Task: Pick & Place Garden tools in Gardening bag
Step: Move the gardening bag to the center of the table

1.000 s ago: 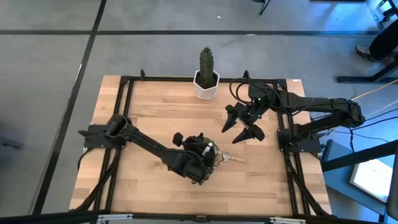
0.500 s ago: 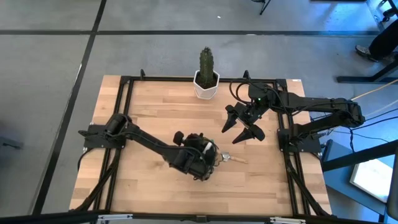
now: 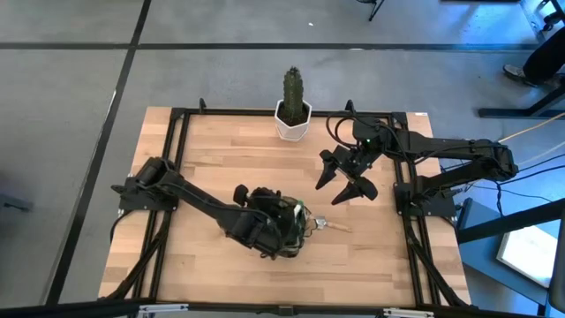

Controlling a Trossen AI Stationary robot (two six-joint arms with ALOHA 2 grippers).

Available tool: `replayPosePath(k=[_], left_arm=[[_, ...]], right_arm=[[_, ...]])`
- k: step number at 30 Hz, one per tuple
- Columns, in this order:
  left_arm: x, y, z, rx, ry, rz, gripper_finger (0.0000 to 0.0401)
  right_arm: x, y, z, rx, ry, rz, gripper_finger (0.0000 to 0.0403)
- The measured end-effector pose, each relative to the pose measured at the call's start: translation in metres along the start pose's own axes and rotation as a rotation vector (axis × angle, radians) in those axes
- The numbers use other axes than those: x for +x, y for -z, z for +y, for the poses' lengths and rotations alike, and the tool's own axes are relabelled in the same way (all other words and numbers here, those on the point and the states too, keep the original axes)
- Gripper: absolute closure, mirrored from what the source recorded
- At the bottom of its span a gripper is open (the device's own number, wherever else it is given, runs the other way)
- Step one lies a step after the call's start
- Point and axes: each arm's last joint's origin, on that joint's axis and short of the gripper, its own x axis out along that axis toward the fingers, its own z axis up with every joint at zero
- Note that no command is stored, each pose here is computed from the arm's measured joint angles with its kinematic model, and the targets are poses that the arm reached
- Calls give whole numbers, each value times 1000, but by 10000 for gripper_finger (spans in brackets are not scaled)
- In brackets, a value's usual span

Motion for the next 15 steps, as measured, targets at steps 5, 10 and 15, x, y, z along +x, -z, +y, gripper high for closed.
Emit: replayPosePath(k=[5, 10, 15], left_arm=[[-5, -7, 3, 19, 7, -22, 284], [-12, -21, 8, 9, 13, -92, 299], [-22, -39, 15, -6, 16, -168, 304]], right_arm=[[0, -1, 0, -8, 0, -5, 68], [0, -1, 0, -13, 1, -9, 68], [0, -1, 0, -14, -14, -7, 68]])
